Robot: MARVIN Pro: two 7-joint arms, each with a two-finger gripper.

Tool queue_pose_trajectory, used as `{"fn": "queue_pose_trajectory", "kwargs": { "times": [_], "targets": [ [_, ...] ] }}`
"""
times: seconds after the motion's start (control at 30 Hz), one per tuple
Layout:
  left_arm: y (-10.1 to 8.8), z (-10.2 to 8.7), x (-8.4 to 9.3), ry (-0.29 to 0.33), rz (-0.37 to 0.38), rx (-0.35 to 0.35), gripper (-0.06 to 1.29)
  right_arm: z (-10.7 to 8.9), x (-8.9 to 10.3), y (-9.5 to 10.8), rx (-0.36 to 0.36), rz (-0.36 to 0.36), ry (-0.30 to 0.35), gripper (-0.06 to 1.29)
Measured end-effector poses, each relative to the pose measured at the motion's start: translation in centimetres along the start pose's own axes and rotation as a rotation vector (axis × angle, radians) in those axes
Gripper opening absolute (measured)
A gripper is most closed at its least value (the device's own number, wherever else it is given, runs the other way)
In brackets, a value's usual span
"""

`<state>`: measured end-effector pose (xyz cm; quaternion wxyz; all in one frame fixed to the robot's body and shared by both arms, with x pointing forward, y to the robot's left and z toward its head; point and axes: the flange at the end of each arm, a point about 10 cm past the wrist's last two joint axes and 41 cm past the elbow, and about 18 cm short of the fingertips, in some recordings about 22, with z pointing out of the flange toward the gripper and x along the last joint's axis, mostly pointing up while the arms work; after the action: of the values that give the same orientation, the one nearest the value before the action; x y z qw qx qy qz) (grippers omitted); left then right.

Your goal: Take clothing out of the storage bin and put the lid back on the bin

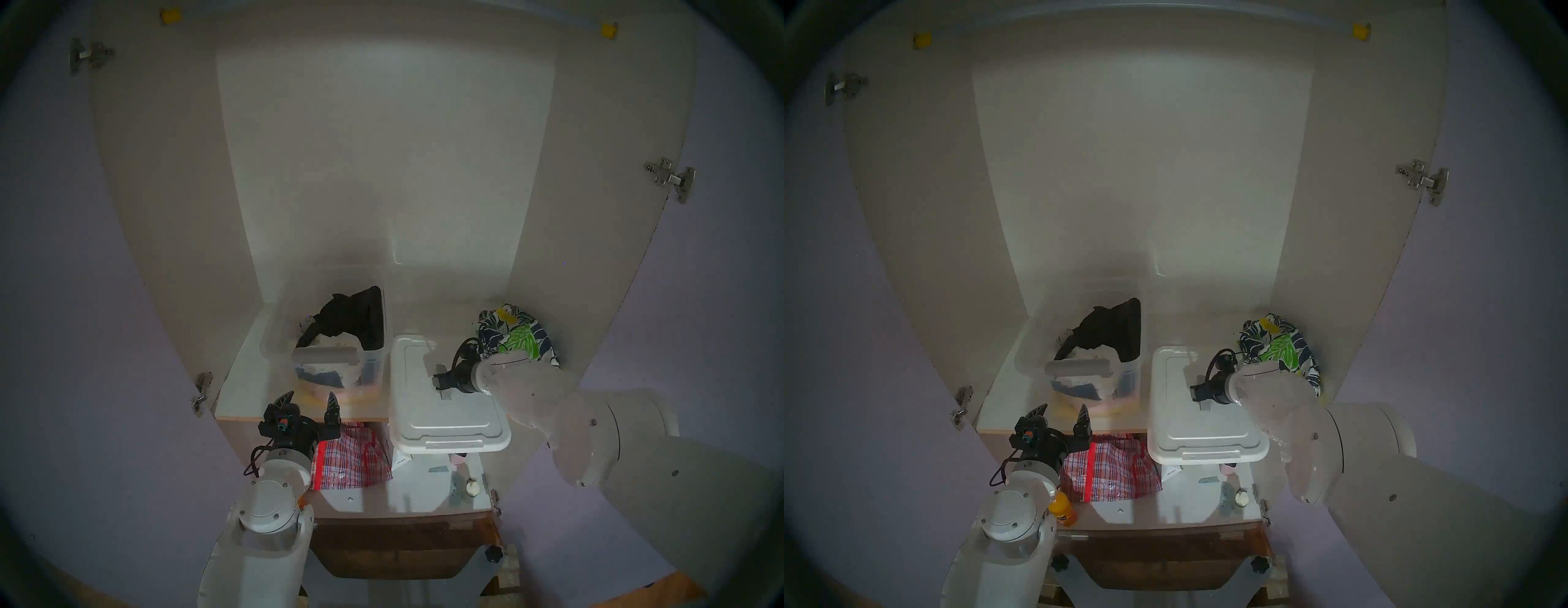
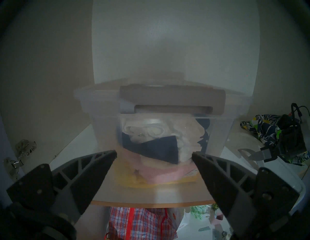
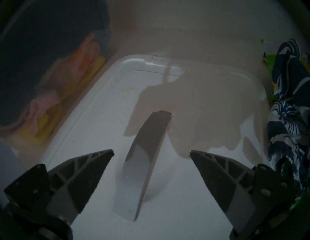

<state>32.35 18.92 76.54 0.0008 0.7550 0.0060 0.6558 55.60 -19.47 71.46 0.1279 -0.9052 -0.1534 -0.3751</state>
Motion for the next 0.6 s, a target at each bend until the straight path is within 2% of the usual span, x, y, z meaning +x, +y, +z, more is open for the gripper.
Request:
{"fn": "queue_pose_trajectory", "kwargs": {
  "times": [0.03,0.07,0.1,0.13,0.17,0.2,0.27,0.43,0.6],
  "targets": [
    [0.0,0.0,0.0,0.0,0.0,0.0,1.22,0.1,-0.2,-0.2,0.0,-0.002,0.003,1.11],
    [0.0,0.0,0.0,0.0,0.0,0.0,1.22,0.3,-0.4,-0.4,0.0,-0.003,0.005,0.76],
    [0.0,0.0,0.0,0.0,0.0,0.001,1.22,0.4,-0.6,-0.6,-0.003,-0.006,0.008,0.47],
    [0.0,0.0,0.0,0.0,0.0,0.001,1.22,0.5,-0.7,-0.8,-0.005,-0.008,0.012,0.37],
    [0.0,0.0,0.0,0.0,0.0,0.001,1.22,0.6,-0.8,-0.9,-0.012,-0.011,0.019,0.35],
    [0.0,0.0,0.0,0.0,0.0,0.001,1.22,0.7,-0.8,-1.0,-0.024,-0.016,0.035,0.18],
    [0.0,0.0,0.0,0.0,0.0,0.001,1.22,0.8,-0.8,-1.0,-0.042,-0.021,0.055,0.1],
    [0.0,0.1,0.0,0.0,0.0,0.001,1.22,0.8,-0.6,-0.8,-0.087,-0.025,0.099,0.1],
    [0.0,0.1,0.0,-0.001,0.0,0.002,1.22,0.6,0.9,-0.1,-0.16,-0.013,0.172,0.09]
  ]
}}
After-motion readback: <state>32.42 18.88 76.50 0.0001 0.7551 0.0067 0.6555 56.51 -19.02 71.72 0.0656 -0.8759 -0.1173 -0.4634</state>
